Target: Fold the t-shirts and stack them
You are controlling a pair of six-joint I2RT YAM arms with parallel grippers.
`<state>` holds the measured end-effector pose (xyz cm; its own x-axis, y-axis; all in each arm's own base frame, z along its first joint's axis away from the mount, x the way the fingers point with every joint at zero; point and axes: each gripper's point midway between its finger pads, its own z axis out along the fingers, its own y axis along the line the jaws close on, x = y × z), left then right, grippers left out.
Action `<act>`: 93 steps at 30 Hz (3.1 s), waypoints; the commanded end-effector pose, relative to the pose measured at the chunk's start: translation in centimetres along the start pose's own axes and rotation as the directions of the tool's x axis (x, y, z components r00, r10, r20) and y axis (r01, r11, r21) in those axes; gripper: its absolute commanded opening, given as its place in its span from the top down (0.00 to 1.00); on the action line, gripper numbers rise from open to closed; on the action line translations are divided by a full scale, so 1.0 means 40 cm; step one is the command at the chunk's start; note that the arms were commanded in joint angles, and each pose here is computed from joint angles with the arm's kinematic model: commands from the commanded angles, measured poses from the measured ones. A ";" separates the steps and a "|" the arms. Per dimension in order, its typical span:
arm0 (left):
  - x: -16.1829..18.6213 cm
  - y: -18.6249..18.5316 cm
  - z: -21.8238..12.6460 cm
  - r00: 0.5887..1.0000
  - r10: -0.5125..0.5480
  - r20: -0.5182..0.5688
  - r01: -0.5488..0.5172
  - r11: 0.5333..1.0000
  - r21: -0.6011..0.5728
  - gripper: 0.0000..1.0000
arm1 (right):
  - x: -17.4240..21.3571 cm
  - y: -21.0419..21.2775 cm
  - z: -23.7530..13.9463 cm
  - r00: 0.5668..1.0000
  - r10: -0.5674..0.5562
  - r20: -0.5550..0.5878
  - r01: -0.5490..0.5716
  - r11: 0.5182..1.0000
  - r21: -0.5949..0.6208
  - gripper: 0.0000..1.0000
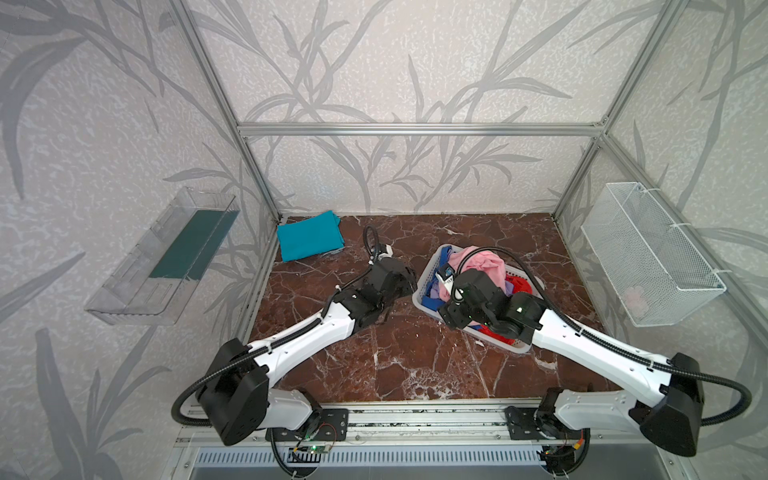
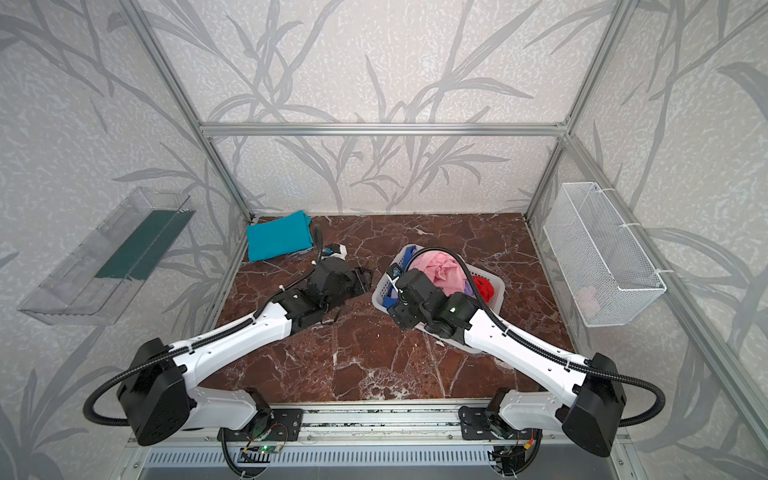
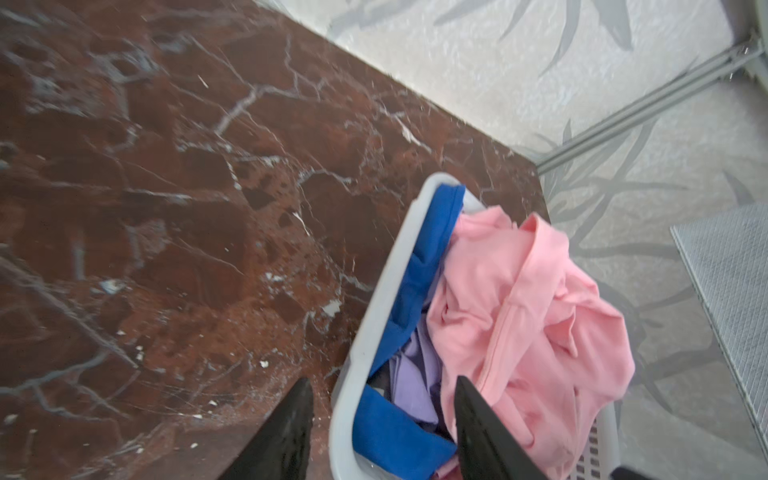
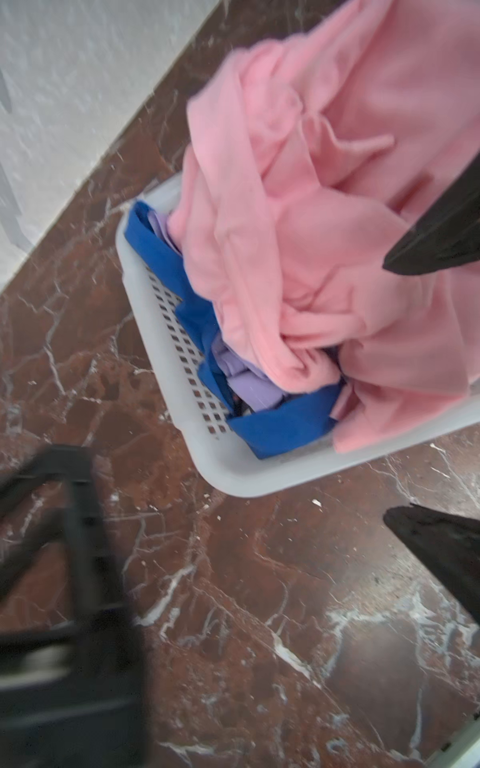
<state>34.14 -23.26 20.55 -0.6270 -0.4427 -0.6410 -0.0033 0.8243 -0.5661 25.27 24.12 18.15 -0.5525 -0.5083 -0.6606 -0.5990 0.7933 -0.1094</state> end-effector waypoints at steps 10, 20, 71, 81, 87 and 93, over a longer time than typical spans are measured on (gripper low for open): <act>-0.009 0.128 -0.012 1.000 0.001 0.007 0.000 0.989 -0.147 0.45 | 0.214 -0.043 0.074 0.967 0.199 -0.158 -0.178 0.975 0.135 0.10; 0.007 0.139 0.005 1.000 0.000 -0.025 -0.004 0.988 -0.157 0.45 | 0.300 -0.278 0.065 0.824 0.554 -0.118 -0.514 0.819 0.256 0.57; 0.056 0.181 0.116 0.990 0.000 -0.142 -0.026 0.982 -0.185 0.36 | -0.017 -0.824 0.092 0.867 0.470 0.163 -0.476 0.690 0.545 0.13; 0.056 0.194 0.128 0.988 -0.012 -0.154 -0.018 0.980 -0.196 0.36 | 0.036 -0.870 0.216 0.864 0.499 0.063 -0.446 0.701 0.556 0.13; 0.053 0.193 0.132 0.988 -0.022 -0.156 -0.009 0.980 -0.198 0.38 | 0.034 -0.875 0.218 0.839 0.534 0.107 -0.502 0.681 0.534 0.87; 0.037 0.176 0.112 0.990 -0.027 -0.138 0.003 0.985 -0.174 0.38 | -0.111 -0.845 0.051 0.858 0.453 0.244 -0.510 0.690 0.514 1.00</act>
<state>36.22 -19.59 11.30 -0.7512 -0.3934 -0.5301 -0.1509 0.8841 -0.4423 49.55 -0.87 15.48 -0.7245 0.0078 -0.6892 0.1590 0.9749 -0.1561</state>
